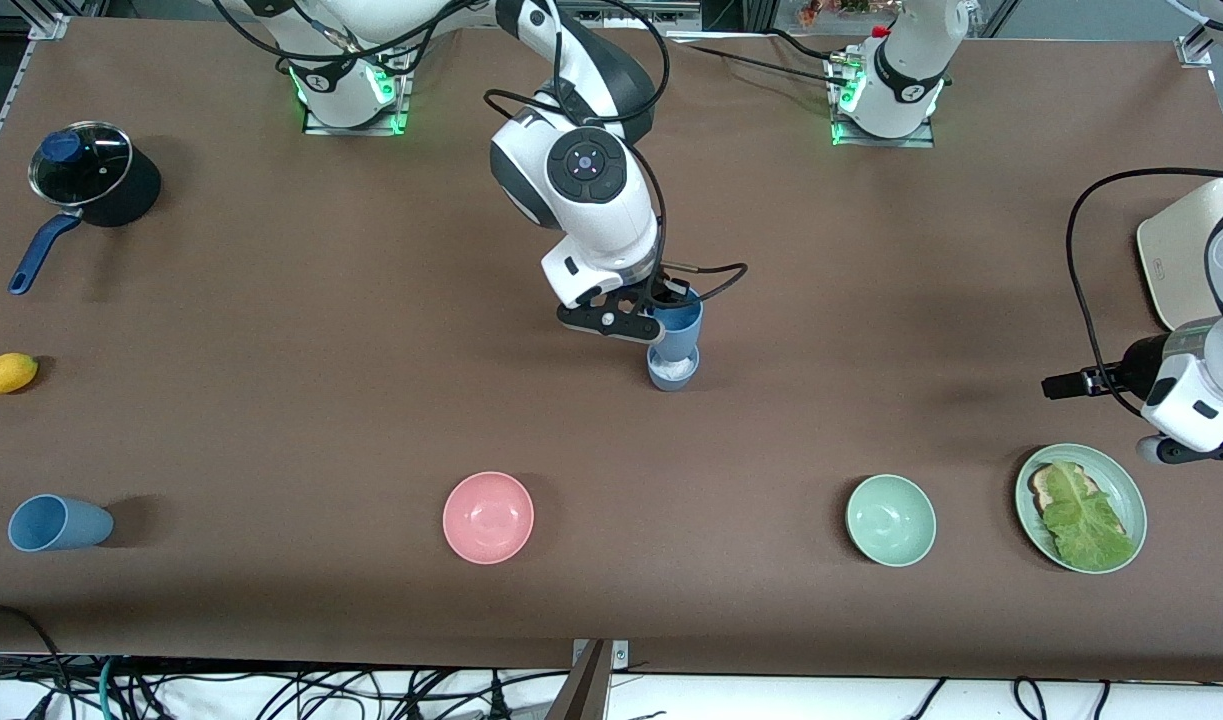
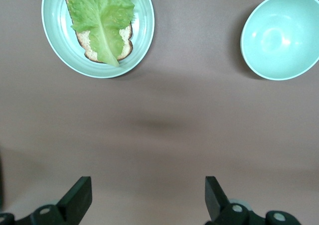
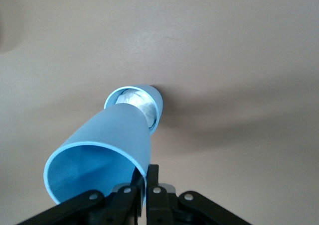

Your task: Stack blue cups with both arms

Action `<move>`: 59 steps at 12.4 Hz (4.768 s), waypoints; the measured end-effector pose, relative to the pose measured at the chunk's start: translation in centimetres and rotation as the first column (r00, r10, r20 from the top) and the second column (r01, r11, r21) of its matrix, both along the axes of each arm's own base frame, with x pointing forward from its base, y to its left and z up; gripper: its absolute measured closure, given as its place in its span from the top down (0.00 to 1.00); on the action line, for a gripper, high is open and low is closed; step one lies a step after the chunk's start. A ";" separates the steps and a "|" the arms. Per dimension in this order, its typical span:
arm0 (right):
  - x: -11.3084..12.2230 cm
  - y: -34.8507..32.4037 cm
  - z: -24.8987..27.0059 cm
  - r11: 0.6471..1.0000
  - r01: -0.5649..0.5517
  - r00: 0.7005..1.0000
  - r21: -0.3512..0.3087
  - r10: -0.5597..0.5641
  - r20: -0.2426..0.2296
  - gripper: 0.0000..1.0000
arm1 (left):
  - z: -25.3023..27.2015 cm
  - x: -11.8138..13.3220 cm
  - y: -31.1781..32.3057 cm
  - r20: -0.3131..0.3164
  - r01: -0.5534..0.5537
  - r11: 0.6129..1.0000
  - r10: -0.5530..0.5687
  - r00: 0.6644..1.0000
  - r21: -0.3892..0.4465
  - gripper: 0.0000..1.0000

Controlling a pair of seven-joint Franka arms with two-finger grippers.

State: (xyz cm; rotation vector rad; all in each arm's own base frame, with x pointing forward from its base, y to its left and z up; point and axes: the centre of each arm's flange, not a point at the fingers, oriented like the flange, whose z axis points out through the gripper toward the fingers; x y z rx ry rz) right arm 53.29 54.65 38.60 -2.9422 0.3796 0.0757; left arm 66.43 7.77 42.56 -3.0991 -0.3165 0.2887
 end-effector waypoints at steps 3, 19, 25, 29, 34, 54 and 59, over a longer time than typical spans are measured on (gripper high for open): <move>0.4 0.1 -2.0 1.000 -0.003 1.000 -0.016 0.003 0.008 0.05 | 2.1 0.0 -2.1 0.045 -0.022 0.999 0.020 0.999 0.049 1.00; 5.9 -6.9 1.3 0.997 -0.032 0.999 -0.063 0.034 0.028 0.99 | 9.2 -7.3 -1.8 0.026 -0.020 0.995 0.022 0.999 -0.093 1.00; 11.8 -24.0 10.1 0.982 -0.122 0.993 -0.141 0.122 -0.010 1.00 | 11.2 -8.3 -2.9 0.049 -0.007 0.999 0.009 0.999 -0.035 1.00; 13.1 -37.2 14.1 0.981 -0.130 0.992 -0.142 0.127 -0.028 1.00 | 12.0 -8.1 -4.7 0.087 0.025 0.999 -0.023 0.996 -0.020 1.00; 6.0 -45.9 18.3 0.986 -0.133 0.991 -0.099 0.130 -0.035 1.00 | 11.8 -7.9 -5.7 0.118 0.076 0.997 -0.074 0.990 -0.010 1.00; 3.7 -50.3 19.4 0.921 -0.354 0.933 -0.162 0.336 -0.128 1.00 | 10.9 -7.5 -5.1 0.120 0.075 0.997 -0.074 0.990 -0.007 1.00; 3.6 -50.0 19.4 0.919 -0.360 0.931 -0.162 0.342 -0.127 1.00 | 10.8 -7.5 -5.1 0.119 0.075 0.997 -0.074 0.990 -0.007 1.00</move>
